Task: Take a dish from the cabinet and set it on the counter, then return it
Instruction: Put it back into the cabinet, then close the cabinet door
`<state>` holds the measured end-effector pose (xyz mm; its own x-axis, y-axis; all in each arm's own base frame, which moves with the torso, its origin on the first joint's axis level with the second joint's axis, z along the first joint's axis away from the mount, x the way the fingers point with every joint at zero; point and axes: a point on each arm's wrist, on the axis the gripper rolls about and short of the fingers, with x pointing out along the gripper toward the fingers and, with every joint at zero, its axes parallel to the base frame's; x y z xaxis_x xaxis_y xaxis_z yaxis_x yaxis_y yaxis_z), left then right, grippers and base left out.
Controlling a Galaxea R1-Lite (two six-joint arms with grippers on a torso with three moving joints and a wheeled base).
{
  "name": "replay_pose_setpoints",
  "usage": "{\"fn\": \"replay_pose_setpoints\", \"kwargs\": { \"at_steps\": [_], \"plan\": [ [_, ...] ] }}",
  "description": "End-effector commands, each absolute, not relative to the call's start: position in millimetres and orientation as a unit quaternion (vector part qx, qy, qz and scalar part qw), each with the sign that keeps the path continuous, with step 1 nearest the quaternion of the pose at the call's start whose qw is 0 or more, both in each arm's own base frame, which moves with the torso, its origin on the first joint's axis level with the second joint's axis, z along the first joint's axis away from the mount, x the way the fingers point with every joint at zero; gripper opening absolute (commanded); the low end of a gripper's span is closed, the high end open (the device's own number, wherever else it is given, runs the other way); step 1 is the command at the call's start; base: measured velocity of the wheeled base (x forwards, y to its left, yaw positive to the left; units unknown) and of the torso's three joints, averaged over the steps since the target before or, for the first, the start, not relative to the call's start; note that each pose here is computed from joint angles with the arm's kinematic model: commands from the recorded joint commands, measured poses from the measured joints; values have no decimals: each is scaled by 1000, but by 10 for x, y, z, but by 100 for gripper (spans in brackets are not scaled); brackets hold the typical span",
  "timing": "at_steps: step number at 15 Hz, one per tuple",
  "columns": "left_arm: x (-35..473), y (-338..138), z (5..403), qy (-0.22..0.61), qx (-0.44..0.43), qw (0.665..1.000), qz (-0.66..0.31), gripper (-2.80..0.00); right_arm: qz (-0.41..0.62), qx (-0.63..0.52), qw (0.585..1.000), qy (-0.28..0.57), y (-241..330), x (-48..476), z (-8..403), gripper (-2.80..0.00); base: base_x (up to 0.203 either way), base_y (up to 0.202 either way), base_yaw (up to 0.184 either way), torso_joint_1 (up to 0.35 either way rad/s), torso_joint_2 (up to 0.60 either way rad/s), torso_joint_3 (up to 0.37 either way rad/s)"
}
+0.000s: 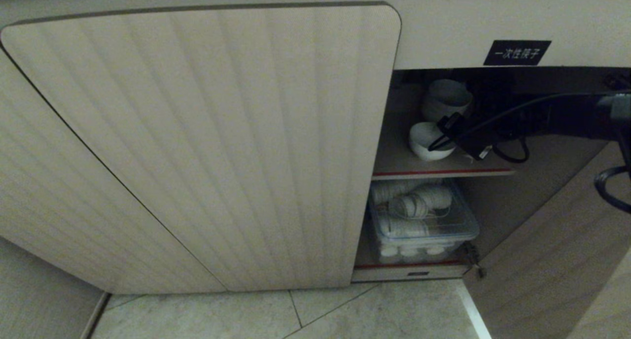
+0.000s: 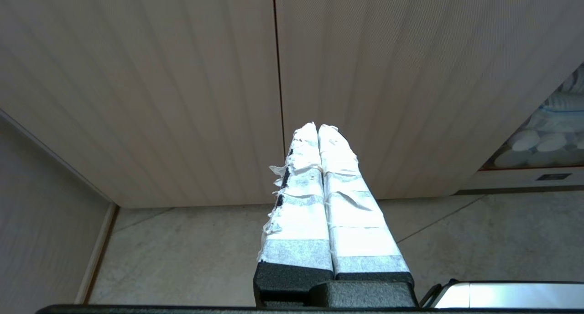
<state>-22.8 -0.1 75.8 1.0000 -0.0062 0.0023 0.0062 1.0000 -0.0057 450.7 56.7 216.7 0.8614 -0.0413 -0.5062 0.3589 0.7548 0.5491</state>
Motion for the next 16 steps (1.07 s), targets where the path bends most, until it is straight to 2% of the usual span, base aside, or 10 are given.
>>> {"fn": "replay_pose_setpoints", "kwargs": {
  "at_steps": [1,16],
  "plan": [
    [-228,-1,758,-2,-3,1000,-3,-280,-115,333,905,238,567,4499,2171,0,0,0,0,0,0,0],
    [-228,-1,758,-2,-3,1000,-3,-280,-62,213,963,152,544,4402,2038,0,0,0,0,0,0,0]
  ]
}}
